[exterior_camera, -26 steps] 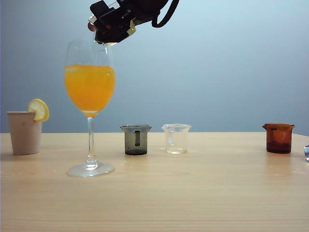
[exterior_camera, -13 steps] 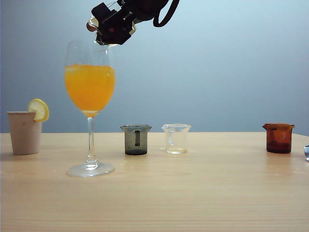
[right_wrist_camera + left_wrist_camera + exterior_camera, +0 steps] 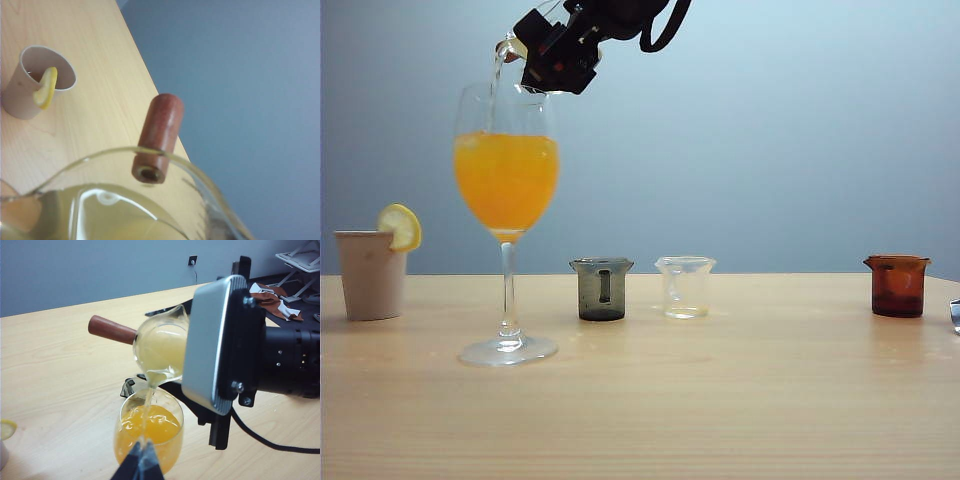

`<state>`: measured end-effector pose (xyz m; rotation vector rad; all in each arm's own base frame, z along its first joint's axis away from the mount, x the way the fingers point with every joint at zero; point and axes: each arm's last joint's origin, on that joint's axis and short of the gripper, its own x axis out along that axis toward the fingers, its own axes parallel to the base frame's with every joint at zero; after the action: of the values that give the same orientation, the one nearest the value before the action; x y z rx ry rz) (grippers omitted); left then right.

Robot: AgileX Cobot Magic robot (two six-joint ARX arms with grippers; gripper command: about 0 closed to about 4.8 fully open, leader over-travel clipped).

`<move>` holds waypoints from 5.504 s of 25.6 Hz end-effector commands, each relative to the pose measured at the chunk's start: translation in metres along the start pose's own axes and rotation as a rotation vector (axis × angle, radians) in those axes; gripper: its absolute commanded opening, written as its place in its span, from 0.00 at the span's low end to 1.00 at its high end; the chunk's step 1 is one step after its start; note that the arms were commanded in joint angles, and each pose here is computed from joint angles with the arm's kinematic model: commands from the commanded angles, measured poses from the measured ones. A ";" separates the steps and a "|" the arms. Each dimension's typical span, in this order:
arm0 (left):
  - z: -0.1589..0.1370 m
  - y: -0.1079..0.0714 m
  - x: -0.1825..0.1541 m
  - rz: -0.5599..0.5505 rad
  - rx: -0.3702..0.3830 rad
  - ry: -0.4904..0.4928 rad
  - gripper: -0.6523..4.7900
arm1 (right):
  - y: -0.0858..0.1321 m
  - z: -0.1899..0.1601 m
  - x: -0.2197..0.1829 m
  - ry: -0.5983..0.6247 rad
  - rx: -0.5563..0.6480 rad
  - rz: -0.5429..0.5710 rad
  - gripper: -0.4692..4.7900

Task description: Pick up the third measuring cup from the left, pour the pineapple juice inside into the goblet, and finally put the measuring cup back in its original place.

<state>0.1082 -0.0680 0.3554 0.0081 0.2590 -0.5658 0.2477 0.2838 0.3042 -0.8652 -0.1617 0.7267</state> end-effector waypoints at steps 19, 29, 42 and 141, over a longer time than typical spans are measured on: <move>0.004 0.000 -0.002 -0.009 0.001 -0.022 0.11 | -0.007 0.007 -0.002 -0.042 -0.065 -0.047 0.37; 0.004 0.000 -0.002 -0.009 0.001 -0.021 0.11 | -0.007 0.007 -0.002 -0.040 -0.137 -0.049 0.37; 0.003 0.000 -0.002 -0.008 0.000 -0.014 0.11 | -0.007 0.007 -0.002 -0.039 -0.190 -0.049 0.37; 0.003 0.000 -0.002 -0.009 0.001 -0.015 0.11 | -0.007 0.013 -0.003 -0.050 -0.714 -0.090 0.37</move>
<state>0.1082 -0.0681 0.3553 0.0077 0.2596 -0.5688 0.2442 0.2873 0.3076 -1.5363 -0.4757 0.6562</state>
